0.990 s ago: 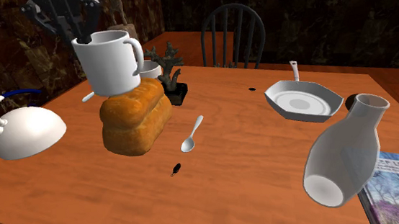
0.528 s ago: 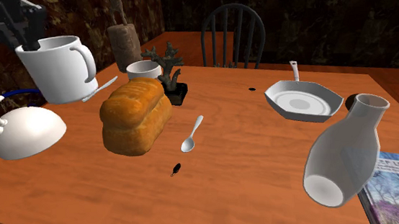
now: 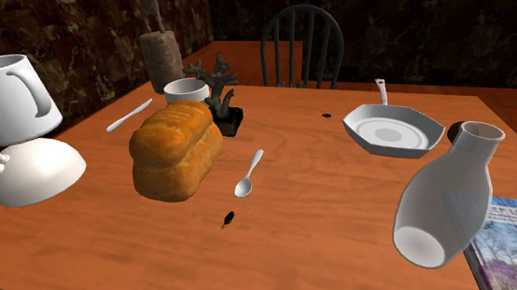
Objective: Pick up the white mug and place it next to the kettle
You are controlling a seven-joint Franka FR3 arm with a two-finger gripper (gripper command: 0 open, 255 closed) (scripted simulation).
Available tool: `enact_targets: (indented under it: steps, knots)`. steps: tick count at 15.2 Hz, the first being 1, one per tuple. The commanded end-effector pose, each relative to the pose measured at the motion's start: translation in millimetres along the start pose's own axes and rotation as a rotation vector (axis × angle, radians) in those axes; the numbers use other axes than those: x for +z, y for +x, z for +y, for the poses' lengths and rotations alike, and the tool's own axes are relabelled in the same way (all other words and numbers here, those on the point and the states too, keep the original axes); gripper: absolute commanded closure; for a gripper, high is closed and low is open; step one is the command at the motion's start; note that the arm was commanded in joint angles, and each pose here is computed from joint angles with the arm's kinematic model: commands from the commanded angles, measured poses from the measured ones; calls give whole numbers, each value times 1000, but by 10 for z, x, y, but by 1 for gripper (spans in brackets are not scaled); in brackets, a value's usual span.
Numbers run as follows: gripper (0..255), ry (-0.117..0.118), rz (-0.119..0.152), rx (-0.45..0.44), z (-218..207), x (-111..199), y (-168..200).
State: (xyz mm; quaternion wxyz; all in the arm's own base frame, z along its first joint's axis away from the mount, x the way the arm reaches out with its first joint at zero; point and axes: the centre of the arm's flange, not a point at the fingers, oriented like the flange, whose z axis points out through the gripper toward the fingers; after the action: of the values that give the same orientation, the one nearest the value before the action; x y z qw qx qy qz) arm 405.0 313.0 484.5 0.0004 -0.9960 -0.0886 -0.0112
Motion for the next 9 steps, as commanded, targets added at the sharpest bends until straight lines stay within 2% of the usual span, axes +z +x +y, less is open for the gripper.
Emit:
enact_targets:
  steps: [1,9]
  knots:
    - [255,0,0,1,-282,-43,-32]
    - [255,0,0,1,-1328,-49,-181]
